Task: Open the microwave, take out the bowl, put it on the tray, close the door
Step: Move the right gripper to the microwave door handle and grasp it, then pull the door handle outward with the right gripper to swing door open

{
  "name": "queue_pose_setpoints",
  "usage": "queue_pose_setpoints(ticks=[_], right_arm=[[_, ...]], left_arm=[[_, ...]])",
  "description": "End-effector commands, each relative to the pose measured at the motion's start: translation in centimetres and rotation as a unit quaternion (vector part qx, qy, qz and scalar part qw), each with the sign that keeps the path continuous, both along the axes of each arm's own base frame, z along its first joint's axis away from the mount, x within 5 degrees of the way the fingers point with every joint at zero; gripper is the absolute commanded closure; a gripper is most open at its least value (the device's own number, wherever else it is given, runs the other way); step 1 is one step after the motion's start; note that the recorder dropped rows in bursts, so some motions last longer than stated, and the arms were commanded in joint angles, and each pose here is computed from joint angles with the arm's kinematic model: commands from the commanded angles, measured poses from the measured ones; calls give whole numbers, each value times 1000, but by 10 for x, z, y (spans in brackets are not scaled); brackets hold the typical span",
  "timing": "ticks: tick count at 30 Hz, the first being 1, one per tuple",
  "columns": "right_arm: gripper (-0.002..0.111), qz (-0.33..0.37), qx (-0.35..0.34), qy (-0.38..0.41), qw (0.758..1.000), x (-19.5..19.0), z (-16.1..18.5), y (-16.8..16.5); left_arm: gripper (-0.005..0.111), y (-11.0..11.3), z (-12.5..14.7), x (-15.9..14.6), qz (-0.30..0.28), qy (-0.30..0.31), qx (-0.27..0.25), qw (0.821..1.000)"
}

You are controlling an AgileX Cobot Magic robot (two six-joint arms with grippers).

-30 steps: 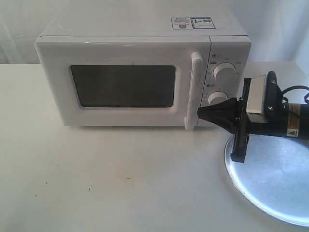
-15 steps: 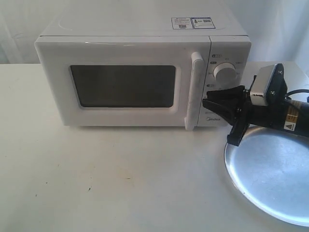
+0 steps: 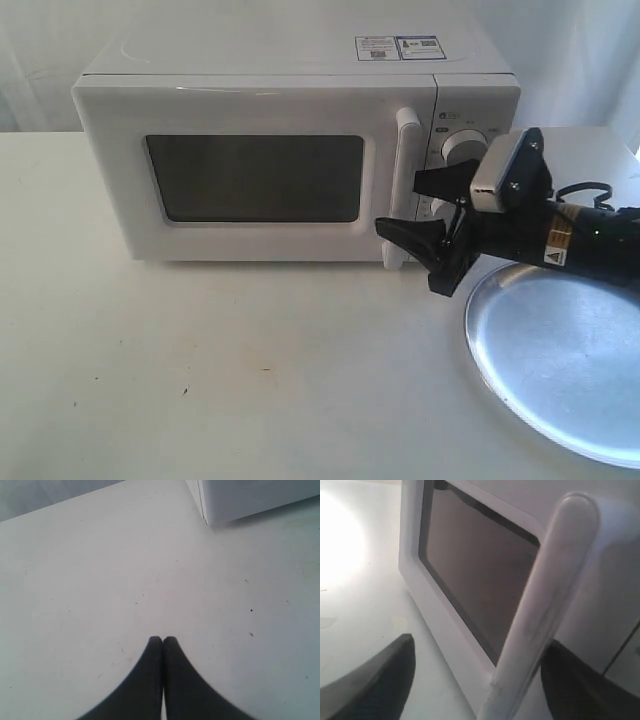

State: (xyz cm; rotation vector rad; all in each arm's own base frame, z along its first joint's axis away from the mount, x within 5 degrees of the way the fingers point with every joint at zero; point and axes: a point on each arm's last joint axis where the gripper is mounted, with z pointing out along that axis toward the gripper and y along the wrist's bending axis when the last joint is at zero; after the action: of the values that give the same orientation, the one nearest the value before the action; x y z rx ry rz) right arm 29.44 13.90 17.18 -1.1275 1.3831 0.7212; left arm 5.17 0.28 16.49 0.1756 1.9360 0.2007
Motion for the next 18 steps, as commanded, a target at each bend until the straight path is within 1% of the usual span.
queue_pose_setpoints(ticks=[1,4,10,16,18], right_arm=[[43,-19,-19,-1,1000,5,1,12],[46,-33,-31,0,999,9,1,15],[69,-40,-45,1,998,22,-5,18],[81,-22,-19,5,1000,34,-14,25],[87,-13,-8,5,1000,36,-17,27]], left_arm=[[107,0,1,0,0,-3,-4,1000],[107,0,1,0,0,-3,-4,1000],[107,0,1,0,0,-3,-4,1000],[107,0,1,0,0,-3,-4,1000],[107,0,1,0,0,-3,-4,1000]])
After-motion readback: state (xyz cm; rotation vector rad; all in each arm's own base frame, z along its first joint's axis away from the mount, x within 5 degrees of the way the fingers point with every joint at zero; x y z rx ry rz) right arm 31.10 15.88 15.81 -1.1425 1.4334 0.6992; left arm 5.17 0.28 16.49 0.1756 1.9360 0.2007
